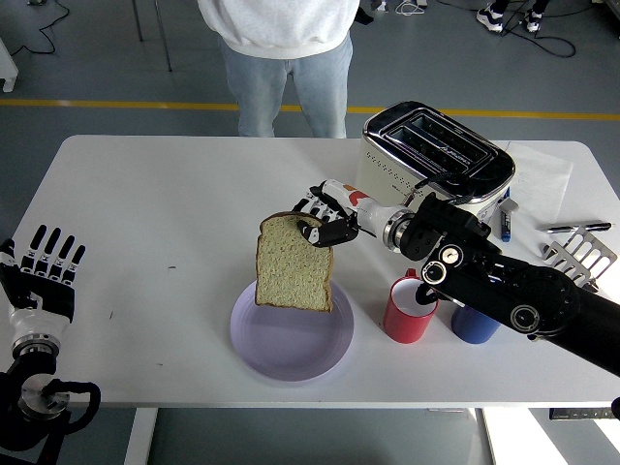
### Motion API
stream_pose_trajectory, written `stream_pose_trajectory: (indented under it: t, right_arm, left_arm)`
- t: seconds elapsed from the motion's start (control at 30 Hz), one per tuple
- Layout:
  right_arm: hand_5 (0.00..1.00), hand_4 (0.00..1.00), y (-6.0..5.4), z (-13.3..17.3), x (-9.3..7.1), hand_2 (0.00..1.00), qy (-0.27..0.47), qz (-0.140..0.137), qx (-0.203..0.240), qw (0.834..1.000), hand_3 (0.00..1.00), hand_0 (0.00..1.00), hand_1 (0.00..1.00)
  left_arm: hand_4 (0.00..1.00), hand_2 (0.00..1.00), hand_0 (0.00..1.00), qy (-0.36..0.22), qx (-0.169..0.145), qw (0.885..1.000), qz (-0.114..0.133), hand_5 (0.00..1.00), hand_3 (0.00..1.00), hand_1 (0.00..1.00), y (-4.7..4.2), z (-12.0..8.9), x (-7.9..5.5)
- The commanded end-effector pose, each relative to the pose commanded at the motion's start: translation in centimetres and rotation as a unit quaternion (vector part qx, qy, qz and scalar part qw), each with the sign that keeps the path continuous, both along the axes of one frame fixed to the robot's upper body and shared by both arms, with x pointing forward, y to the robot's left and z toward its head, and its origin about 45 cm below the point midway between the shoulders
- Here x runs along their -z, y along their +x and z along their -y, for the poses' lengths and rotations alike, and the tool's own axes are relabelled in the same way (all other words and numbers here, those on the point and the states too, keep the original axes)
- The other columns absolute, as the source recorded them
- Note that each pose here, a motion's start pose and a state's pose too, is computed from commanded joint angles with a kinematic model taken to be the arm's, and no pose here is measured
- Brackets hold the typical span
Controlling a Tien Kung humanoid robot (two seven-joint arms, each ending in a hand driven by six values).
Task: Push plate across desktop,pick up the break from the machine,place the break in the plate
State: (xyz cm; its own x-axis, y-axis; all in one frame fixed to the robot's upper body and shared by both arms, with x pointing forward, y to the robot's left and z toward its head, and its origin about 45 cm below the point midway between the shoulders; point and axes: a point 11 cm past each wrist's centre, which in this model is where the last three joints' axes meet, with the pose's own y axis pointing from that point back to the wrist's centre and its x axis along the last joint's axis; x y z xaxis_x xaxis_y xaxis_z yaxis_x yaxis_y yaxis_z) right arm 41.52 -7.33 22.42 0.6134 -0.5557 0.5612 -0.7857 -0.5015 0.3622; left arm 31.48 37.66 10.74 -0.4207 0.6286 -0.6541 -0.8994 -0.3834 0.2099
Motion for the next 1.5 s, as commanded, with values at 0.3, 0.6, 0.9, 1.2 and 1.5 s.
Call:
stream_pose_trajectory:
  t: [0.3,0.6,0.9,1.2,1.5]
  right_arm:
    - [0.022,0.316,-1.0,-0.3,2.7,0.4,-0.001,-0.045,-0.005,0.999,0.438,0.253,0.338]
    - [0.037,0.305,-1.4,-0.4,4.9,0.438,0.001,-0.046,-0.004,0.999,0.467,0.342,0.388]
    - [0.042,0.332,-1.4,-0.5,6.3,0.492,-0.011,-0.029,-0.022,0.999,0.49,0.389,0.455]
    - [0.101,0.381,-1.0,0.0,6.9,0.53,-0.031,-0.001,-0.035,0.999,0.522,0.403,0.507]
    - [0.342,0.721,-0.5,0.0,6.4,0.757,-0.056,0.042,-0.059,0.996,0.697,0.798,0.792]
  left_arm:
    - [0.58,0.793,0.734,0.0,0.001,1.0,-0.004,0.998,0.728,0.763,-0.02,0.1,0.1]
    - [0.577,0.794,0.733,0.002,-0.001,1.0,-0.014,0.998,0.73,0.762,-0.27,0.0,0.4]
    - [0.579,0.795,0.733,0.003,-0.002,1.0,-0.022,0.998,0.73,0.762,-0.51,0.0,0.7]
    - [0.579,0.795,0.733,0.002,-0.003,1.0,-0.023,0.998,0.729,0.76,-0.64,0.0,0.8]
    - [0.566,0.793,0.732,0.001,-0.003,1.0,-0.022,0.997,0.723,0.76,-0.49,0.1,0.7]
